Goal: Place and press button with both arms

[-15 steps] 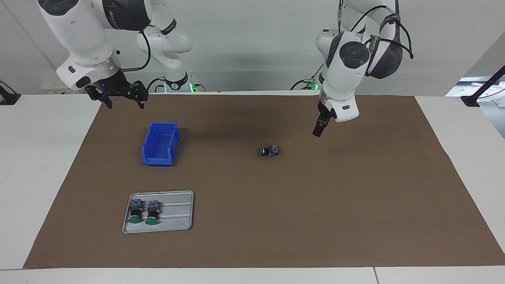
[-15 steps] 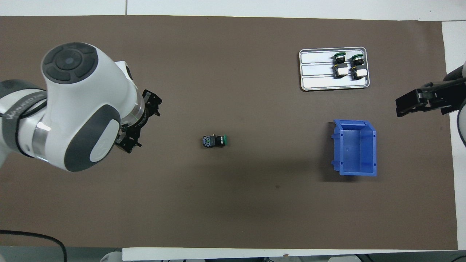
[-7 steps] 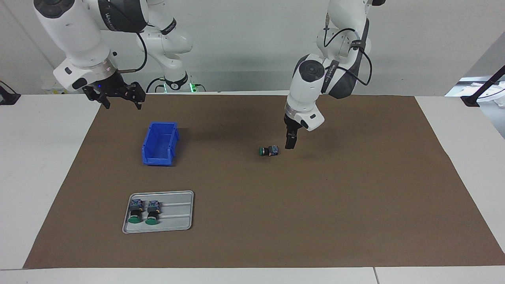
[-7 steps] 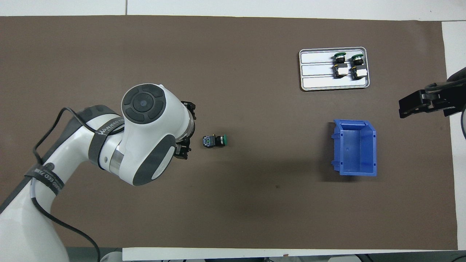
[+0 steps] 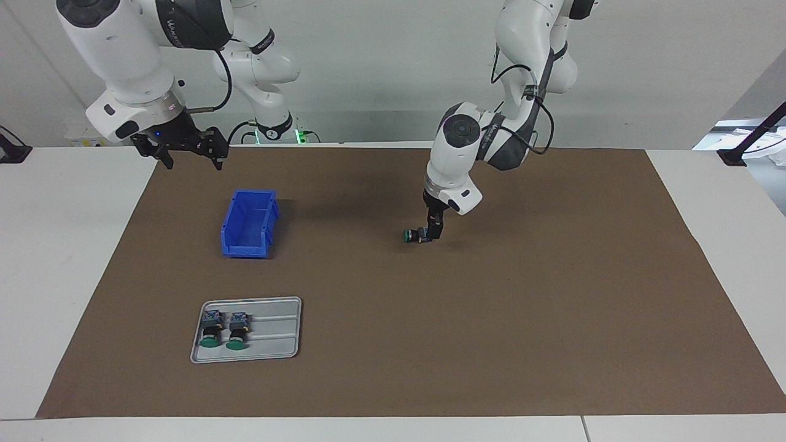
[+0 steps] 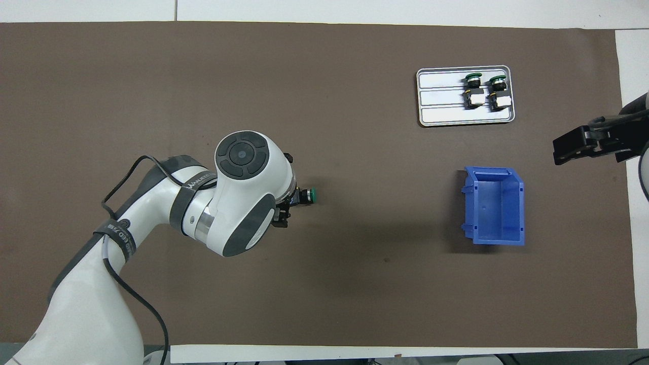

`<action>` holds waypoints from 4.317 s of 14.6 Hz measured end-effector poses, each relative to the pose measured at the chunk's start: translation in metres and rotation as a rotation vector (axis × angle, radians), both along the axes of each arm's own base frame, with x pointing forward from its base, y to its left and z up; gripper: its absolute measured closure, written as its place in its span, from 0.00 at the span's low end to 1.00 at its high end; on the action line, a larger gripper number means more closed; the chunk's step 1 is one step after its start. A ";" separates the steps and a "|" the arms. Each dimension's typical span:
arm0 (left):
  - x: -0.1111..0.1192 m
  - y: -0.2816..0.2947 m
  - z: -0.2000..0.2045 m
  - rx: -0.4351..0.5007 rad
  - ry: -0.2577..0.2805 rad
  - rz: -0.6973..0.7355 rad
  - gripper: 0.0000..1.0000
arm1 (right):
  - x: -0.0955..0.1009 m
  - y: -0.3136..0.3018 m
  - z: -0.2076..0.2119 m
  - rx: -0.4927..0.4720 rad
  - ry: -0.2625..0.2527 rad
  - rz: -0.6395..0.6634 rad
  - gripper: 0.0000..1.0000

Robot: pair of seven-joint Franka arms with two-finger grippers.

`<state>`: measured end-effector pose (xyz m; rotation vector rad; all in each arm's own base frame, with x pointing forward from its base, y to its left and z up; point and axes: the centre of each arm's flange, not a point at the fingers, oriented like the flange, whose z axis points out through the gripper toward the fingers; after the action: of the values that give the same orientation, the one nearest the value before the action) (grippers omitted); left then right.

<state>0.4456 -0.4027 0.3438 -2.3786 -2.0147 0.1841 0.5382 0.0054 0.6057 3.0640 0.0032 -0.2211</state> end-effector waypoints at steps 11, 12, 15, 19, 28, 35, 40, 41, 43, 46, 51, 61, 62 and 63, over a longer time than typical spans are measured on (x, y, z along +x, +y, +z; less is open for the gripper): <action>-0.001 -0.029 -0.040 0.007 0.005 0.066 0.06 | 0.000 0.000 0.000 0.000 0.000 0.000 0.00; -0.001 -0.029 -0.041 0.007 0.005 0.070 0.15 | 0.000 0.000 0.000 0.000 0.000 0.000 0.00; -0.001 -0.029 -0.040 0.006 0.004 0.076 0.50 | 0.000 0.000 0.000 0.000 0.000 0.000 0.00; 0.000 -0.030 -0.040 0.004 0.002 0.085 0.66 | 0.000 0.000 0.000 0.000 0.000 0.000 0.00; 0.015 -0.028 -0.017 -0.025 -0.032 0.109 0.67 | 0.000 0.000 0.000 0.000 0.000 0.000 0.00; 0.049 0.021 0.044 -0.068 -0.090 0.158 0.67 | 0.000 0.000 0.000 0.000 0.000 0.000 0.00; 0.053 0.039 0.033 -0.116 -0.047 0.081 0.67 | 0.000 0.000 0.000 0.000 0.000 0.000 0.00; 0.055 0.044 0.032 -0.153 -0.027 0.067 0.67 | 0.000 0.000 0.000 0.000 0.000 0.000 0.00; 0.061 0.055 0.031 -0.217 -0.001 0.063 0.67 | 0.000 0.000 0.000 0.000 0.000 0.000 0.00; 0.074 0.073 0.032 -0.341 0.021 0.098 0.67 | 0.000 0.000 0.000 0.000 0.000 0.000 0.00; 0.073 0.083 0.021 -0.553 0.007 0.143 0.67 | 0.000 0.000 0.000 0.000 0.000 0.000 0.00; 0.044 0.140 -0.011 -0.877 -0.049 0.217 0.67 | 0.000 0.000 0.000 0.000 0.000 0.000 0.00; 0.042 0.144 -0.014 -0.888 -0.049 0.233 0.67 | 0.000 0.000 0.000 0.000 0.000 0.000 0.00; 0.042 0.148 -0.018 -0.903 -0.054 0.246 0.67 | 0.000 0.000 0.000 0.000 0.000 0.000 0.00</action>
<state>0.4872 -0.2548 0.3256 -2.4990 -2.6284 1.2910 0.5381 0.0054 0.6057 3.0640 0.0032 -0.2213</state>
